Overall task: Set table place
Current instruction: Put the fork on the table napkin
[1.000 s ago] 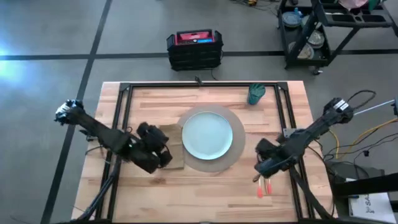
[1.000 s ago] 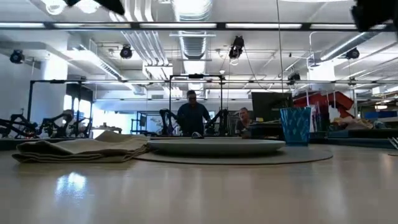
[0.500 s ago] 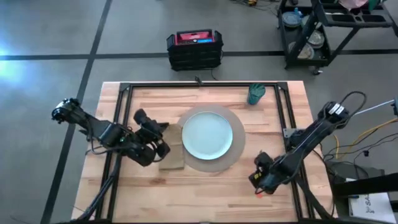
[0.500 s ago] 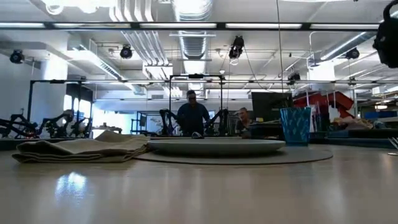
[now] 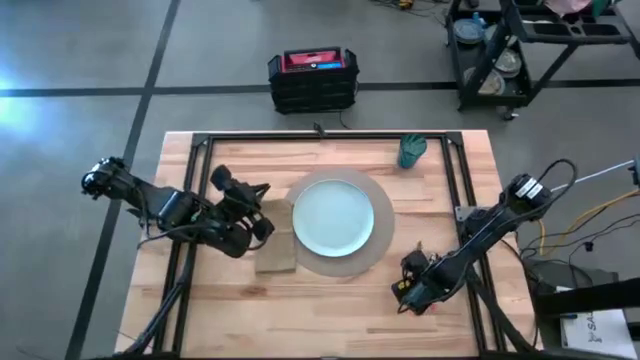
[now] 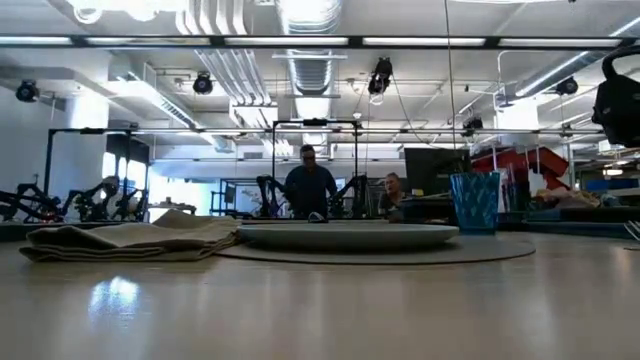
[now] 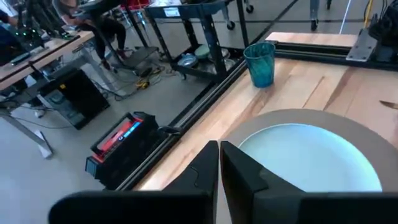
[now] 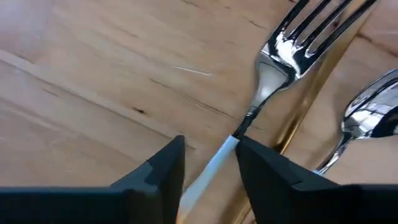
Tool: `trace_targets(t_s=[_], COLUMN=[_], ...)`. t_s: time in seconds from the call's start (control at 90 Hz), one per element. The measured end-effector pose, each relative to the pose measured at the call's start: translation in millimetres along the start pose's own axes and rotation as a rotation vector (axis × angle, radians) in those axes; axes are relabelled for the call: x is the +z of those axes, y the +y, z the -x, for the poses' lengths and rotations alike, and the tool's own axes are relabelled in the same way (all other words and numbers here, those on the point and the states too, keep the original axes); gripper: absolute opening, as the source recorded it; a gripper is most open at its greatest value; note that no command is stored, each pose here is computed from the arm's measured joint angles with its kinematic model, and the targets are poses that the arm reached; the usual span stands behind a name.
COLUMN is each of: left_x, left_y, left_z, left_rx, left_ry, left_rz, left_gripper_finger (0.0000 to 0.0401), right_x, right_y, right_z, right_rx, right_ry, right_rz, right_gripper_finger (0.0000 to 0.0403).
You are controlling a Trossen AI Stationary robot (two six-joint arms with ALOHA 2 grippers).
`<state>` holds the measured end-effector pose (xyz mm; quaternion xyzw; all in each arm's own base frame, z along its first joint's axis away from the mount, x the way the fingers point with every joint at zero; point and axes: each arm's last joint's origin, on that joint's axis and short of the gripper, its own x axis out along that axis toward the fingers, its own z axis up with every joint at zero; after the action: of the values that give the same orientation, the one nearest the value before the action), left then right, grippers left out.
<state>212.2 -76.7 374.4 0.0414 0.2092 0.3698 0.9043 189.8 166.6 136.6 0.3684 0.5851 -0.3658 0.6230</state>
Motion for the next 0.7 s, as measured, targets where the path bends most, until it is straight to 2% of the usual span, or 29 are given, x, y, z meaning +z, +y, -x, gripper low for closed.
trace_targets(t_s=[0.111, 0.156, 0.322, 0.5, 0.589, 0.7], left_x=[0, 0, -3, -4, -6, -8], left_y=[0, 0, -1, -2, -2, 0], left_z=[0, 0, -1, 0, 0, 1], left_rx=[0.0, 0.0, -0.028, -0.071, -0.093, -0.127], left_ry=[0.0, 0.001, 0.026, 0.06, 0.086, 0.128], left_rz=[-0.006, -0.007, -0.015, -0.021, -0.035, -0.049], left_gripper_finger=[0.0006, 0.0007, 0.0003, 0.0004, 0.0006, 0.0005], right_x=[1, 1, -2, -7, 0, 26], right_y=[0, 0, 0, 22, 43, 68], right_z=[0, 2, 14, 48, 75, 102], right_rx=[0.006, 0.015, 0.058, 0.225, 0.348, 0.469], right_ry=[-0.01, -0.01, -0.027, -0.079, -0.192, -0.394], right_rz=[0.029, 0.033, 0.022, 0.039, 0.085, 0.131], right_gripper_finger=[0.0026, 0.0012, 0.0003, 0.0002, 0.0001, 0.0001])
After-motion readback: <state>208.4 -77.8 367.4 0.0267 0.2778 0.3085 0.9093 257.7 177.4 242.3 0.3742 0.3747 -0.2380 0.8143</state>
